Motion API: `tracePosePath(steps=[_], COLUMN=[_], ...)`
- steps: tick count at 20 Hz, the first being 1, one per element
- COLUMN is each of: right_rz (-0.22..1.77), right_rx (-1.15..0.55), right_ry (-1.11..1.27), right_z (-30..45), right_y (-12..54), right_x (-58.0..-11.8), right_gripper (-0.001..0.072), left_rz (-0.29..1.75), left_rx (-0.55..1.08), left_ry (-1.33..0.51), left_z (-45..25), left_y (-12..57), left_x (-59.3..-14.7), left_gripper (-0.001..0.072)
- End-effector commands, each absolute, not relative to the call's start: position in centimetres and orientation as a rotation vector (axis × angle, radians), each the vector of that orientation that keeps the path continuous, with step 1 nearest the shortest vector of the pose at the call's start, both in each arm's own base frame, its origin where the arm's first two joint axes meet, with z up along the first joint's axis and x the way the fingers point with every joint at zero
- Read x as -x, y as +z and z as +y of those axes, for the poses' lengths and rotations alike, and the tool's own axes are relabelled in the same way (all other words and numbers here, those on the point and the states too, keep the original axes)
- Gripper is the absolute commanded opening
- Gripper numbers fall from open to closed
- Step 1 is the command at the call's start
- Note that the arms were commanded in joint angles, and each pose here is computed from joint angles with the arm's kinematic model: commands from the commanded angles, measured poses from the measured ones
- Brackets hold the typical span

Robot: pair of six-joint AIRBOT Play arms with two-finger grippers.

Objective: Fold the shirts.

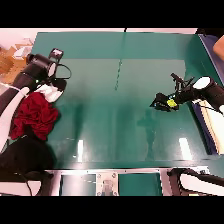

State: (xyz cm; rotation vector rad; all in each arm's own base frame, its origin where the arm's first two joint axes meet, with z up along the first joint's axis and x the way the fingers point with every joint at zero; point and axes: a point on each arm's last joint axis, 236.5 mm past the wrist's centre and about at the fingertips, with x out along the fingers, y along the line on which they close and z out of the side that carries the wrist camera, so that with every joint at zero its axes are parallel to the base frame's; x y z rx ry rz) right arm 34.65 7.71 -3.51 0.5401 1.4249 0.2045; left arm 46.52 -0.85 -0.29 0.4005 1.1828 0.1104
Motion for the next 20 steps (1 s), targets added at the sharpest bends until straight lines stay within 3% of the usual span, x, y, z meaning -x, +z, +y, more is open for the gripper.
tracePosePath(steps=[1, 4, 5, 7, 8, 11, 14, 20], right_rz=[1.397, 1.374, 1.373, 1.368, 1.365, 1.360, 1.365, 1.318], right_rx=[-0.549, -0.554, -0.560, -0.583, -0.594, -0.601, -0.598, -0.604], right_ry=[0.198, 0.192, 0.195, 0.205, 0.210, 0.217, 0.225, 0.227], right_z=[7.7, 7.6, 7.7, 8.1, 8.3, 8.5, 8.2, 5.7], right_y=[-3.4, -3.3, -3.3, -3.0, -2.9, -2.7, -2.3, 1.3], right_x=[-35.3, -35.9, -35.9, -36.0, -36.1, -36.2, -36.1, -36.6], right_gripper=[0.0416, 0.0414, 0.0389, 0.0132, 0.0011, 0.0012, 0.0012, 0.0012], left_rz=[1.230, 1.274, 1.287, 1.276, 1.266, 1.206, 1.097, 0.878], left_rx=[-0.472, -0.499, -0.509, -0.564, -0.568, -0.529, -0.420, -0.351], left_ry=[0.128, 0.109, 0.105, 0.067, 0.067, 0.082, -0.075, -0.517], left_z=[3.6, 4.7, 4.8, 4.7, 4.5, 2.6, -4.8, -24.6], left_y=[-4.5, -7.9, -8.6, -8.0, -7.1, -2.1, 4.3, 14.3], left_x=[-48.1, -48.4, -48.3, -48.9, -49.3, -51.4, -52.6, -46.4], left_gripper=[0.0685, 0.0682, 0.0625, 0.0037, 0.0028, 0.0027, 0.0027, 0.0026])
